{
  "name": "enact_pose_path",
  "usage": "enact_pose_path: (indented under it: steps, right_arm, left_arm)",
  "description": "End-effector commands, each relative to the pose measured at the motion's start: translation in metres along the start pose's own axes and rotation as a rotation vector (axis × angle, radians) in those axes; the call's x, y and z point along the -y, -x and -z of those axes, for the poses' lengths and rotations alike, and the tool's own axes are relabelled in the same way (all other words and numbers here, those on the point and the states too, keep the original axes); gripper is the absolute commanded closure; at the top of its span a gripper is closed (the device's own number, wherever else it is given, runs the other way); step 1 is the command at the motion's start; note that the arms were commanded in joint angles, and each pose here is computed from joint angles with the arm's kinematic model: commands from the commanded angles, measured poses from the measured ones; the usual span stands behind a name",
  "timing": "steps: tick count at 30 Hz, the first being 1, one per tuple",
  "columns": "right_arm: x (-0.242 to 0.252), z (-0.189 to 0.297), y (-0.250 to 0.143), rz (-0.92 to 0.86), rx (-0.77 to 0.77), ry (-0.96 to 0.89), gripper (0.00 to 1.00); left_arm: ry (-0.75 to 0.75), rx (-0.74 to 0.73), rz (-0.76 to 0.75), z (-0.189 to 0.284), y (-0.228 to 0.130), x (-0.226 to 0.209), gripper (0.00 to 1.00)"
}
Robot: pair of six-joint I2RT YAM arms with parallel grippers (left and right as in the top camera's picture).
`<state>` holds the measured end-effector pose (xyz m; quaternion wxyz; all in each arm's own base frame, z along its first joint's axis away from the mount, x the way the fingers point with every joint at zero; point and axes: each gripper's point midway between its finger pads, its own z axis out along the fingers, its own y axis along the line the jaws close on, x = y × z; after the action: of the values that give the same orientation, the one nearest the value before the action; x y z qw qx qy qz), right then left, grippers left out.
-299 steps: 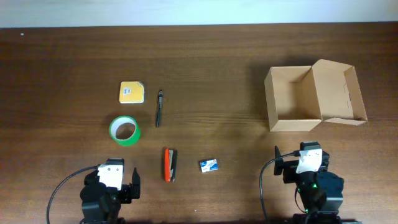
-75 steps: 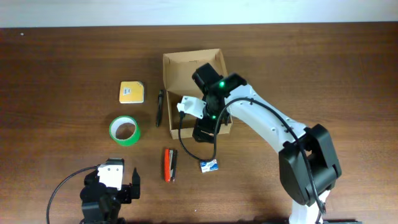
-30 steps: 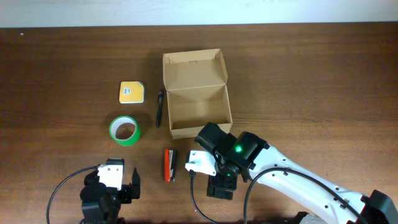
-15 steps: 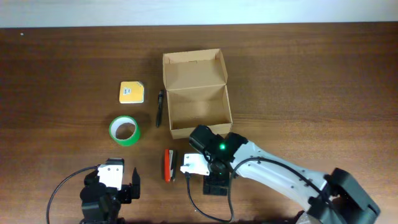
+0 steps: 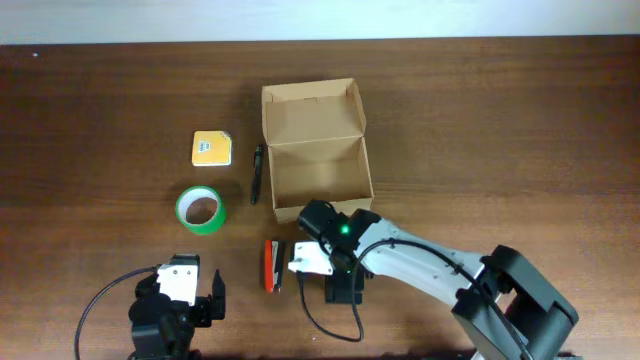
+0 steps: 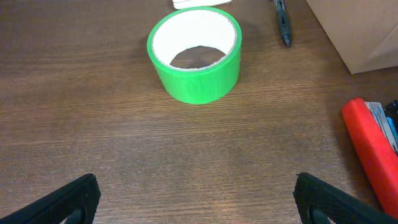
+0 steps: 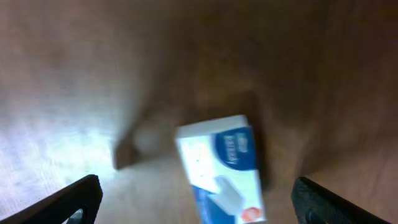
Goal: Pack container
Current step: 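Move the right gripper down to the blue-white staples box, then grasp the staples box with the right gripper and lift it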
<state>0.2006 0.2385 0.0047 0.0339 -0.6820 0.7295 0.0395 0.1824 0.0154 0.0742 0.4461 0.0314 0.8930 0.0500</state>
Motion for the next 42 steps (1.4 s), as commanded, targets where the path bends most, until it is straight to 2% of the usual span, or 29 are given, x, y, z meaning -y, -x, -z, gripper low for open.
enact_pose_path:
  steps: [1,12,21,31,34,35,37,38,39,42]
  right_arm:
    - [0.012,-0.003,-0.01,-0.028,-0.011,-0.015,0.01]
    - [0.01,-0.001,-0.005,-0.075,0.075,0.067,0.0]
    - [0.012,-0.002,-0.003,-0.074,0.081,0.063,0.01]
    - [0.002,-0.013,-0.005,-0.081,0.065,0.122,0.07]
    - [0.001,-0.015,-0.007,-0.083,0.058,0.128,0.16]
    - [0.001,-0.015,-0.007,-0.083,0.057,0.129,0.24]
    - [0.001,-0.015,-0.007,-0.083,0.057,0.129,0.48]
    - [0.001,-0.015,-0.007,-0.083,0.057,0.129,0.54]
    - [0.001,-0.015,-0.007,-0.083,0.057,0.129,0.59]
    - [0.001,-0.015,-0.007,-0.087,0.057,0.129,0.65]
  left_arm:
    - [0.009,0.002,-0.016,-0.001,-0.001,-0.002,0.0]
    - [0.009,0.002,-0.016,-0.001,-0.001,-0.002,0.01]
    - [0.009,0.002,-0.016,-0.001,-0.001,-0.002,0.0]
    - [0.009,0.002,-0.016,-0.001,-0.001,-0.002,0.0]
    - [0.009,0.002,-0.016,-0.001,-0.001,-0.002,0.0]
    - [0.009,0.002,-0.016,-0.001,-0.001,-0.002,0.0]
    - [0.009,0.002,-0.016,-0.001,-0.001,-0.002,0.01]
    - [0.009,0.002,-0.016,-0.001,-0.001,-0.002,0.0]
    - [0.009,0.002,-0.016,-0.001,-0.001,-0.002,0.0]
    - [0.009,0.002,-0.016,-0.001,-0.001,-0.002,0.01]
